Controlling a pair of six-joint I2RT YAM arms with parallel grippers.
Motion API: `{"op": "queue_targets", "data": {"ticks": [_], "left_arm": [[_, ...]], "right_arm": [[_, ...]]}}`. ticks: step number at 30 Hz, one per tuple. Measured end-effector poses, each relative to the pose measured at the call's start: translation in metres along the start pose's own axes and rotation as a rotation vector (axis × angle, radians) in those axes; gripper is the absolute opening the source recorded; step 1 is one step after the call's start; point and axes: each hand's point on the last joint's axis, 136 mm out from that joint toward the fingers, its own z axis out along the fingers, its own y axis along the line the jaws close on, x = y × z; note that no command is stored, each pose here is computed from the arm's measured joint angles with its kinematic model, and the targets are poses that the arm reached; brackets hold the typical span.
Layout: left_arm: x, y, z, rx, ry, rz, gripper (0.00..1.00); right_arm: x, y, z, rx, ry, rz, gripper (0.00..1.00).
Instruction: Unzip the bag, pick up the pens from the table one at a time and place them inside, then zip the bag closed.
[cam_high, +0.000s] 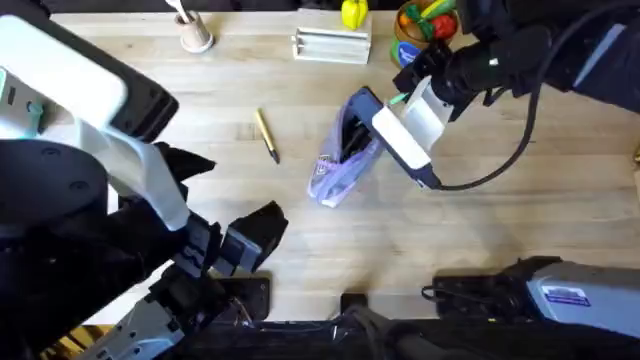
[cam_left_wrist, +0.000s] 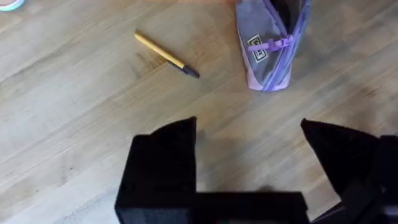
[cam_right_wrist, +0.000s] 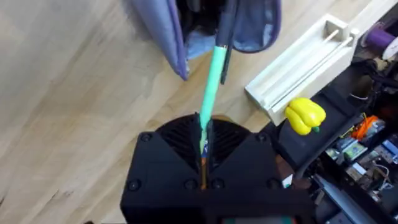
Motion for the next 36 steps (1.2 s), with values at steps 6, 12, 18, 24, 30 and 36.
{"op": "queue_targets", "data": {"ticks": [6,12,18,24,30,36], "left_arm": [[0.0,0.0,0.0,0.0,0.0,0.0,0.993],[0.0,0.0,0.0,0.0,0.0,0.0,0.993],[0.0,0.0,0.0,0.0,0.0,0.0,0.994],[0.0,0.0,0.0,0.0,0.0,0.0,0.992],[0.0,0.0,0.0,0.0,0.0,0.0,0.993],[0.0,0.0,0.0,0.0,0.0,0.0,0.993]], "right_arm": [[-0.011,-0.002,0.007,0.008,-0.067,-0.003,0.031],[-0.026,-0.01,0.034,0.005,-0.109,-0.039,0.031],[-0.057,-0.011,0.058,-0.031,-0.165,-0.104,0.031],[-0.077,-0.01,0.069,-0.056,-0.189,-0.15,0.031],[-0.08,-0.01,0.069,-0.058,-0.198,-0.156,0.032],[-0.083,-0.007,0.069,-0.069,-0.212,-0.153,0.16]]}}
